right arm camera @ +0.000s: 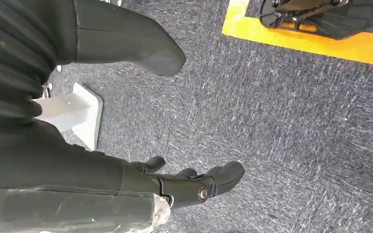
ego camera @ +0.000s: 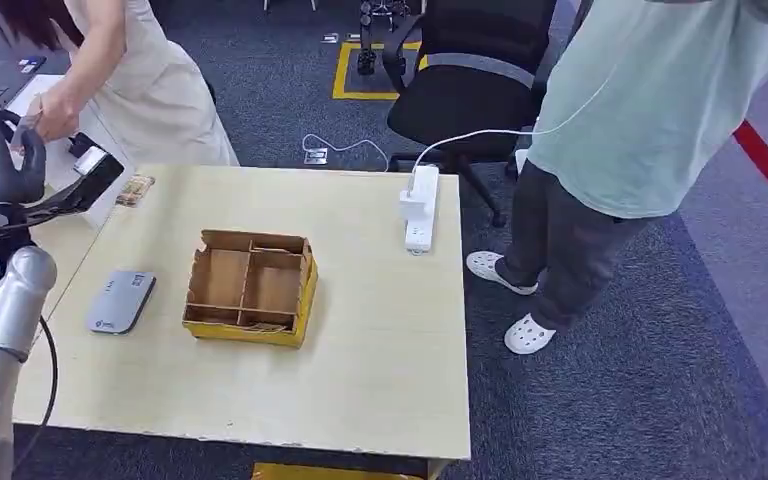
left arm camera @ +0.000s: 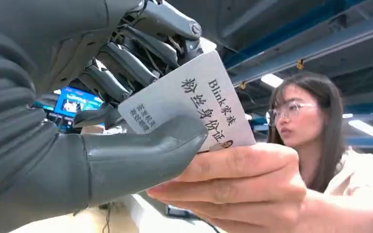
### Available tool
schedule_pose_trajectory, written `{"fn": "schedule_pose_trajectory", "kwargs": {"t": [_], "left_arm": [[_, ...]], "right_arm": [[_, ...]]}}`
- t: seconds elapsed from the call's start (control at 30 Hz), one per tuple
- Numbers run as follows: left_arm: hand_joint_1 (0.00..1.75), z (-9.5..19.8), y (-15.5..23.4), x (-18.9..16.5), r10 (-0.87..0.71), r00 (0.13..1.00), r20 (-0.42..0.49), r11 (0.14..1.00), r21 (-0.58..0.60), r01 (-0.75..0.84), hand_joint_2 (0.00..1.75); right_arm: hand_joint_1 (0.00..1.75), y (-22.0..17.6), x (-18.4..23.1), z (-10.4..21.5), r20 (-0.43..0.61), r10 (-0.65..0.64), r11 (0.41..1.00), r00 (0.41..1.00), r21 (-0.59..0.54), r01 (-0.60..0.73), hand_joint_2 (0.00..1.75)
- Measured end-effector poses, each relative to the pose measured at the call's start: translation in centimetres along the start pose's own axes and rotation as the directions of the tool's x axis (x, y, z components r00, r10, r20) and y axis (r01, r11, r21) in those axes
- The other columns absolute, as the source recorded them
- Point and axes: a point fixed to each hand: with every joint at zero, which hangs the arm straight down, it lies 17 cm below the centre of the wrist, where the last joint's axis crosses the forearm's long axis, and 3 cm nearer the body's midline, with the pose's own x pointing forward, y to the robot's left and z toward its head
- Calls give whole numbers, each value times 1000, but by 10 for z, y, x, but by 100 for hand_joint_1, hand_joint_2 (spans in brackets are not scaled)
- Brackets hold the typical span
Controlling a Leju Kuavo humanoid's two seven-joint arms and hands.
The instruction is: Pass the card to the sensor for recognition and then transmit it.
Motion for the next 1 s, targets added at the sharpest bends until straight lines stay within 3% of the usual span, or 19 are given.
{"fn": "schedule_pose_trajectory", "kwargs": {"t": [0.5, 0.73, 0.83, 1.0], "left_arm": [[0, 12, -29, -1, 13, 1000, -19, 997, -82, -14, 175], [0, 19, -48, -2, 102, 994, -34, 977, -186, -107, 175], [0, 30, -68, 1, 182, 983, -40, 934, -305, -185, 175], [0, 82, -98, 2, 349, 936, -39, 730, -615, -297, 175]], "right_arm": [[0, 2, -3, 1, 0, 3, 1000, 1000, 4, -3, 175], [0, 4, -6, 2, -4, 4, 1000, 1000, 6, -4, 175], [0, 4, -5, 2, -3, -1, 1000, 1000, 6, 1, 175], [0, 4, -9, 2, -6, -14, 1000, 1000, 3, 14, 175]]}}
